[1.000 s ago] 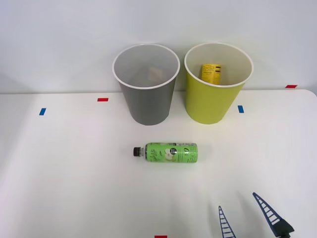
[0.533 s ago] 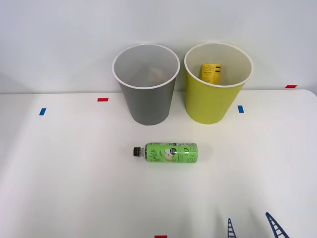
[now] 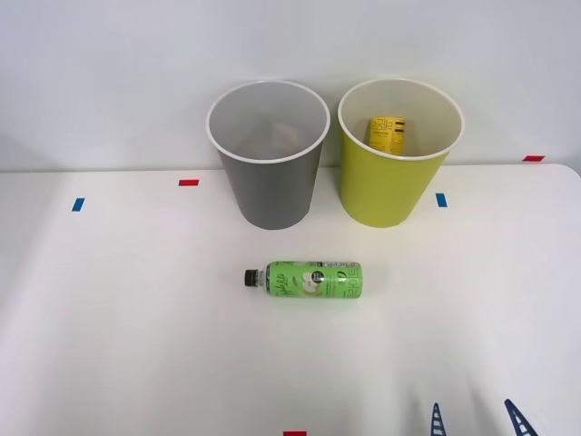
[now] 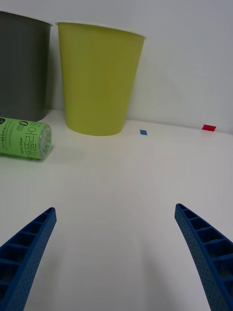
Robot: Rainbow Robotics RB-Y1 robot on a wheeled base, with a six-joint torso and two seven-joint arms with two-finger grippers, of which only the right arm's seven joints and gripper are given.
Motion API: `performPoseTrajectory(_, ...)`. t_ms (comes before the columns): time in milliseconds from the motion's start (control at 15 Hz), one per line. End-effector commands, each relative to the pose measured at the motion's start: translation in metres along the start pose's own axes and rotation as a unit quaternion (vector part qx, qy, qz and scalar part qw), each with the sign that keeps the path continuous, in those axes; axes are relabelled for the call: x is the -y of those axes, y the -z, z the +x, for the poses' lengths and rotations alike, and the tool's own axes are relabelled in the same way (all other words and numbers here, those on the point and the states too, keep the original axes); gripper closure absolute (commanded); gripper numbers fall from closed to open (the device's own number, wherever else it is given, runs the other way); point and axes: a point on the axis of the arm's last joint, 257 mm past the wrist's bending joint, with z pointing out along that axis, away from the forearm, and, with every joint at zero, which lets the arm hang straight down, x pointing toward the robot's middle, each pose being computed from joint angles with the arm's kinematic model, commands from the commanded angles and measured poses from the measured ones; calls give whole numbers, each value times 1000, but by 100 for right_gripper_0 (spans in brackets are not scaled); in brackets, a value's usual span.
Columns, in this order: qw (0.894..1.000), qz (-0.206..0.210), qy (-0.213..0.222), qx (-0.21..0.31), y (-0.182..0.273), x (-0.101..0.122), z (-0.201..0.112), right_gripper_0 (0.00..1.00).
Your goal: Put cans in the gray bin, plastic bottles in the light green bin
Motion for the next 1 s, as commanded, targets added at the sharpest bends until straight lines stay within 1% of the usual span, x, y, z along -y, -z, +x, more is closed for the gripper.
performPoseTrajectory(67, 1000, -8, 11, 1, 1, -1, 0, 17)
performPoseTrajectory(1000, 1000, -8, 11, 1, 1, -1, 0, 17)
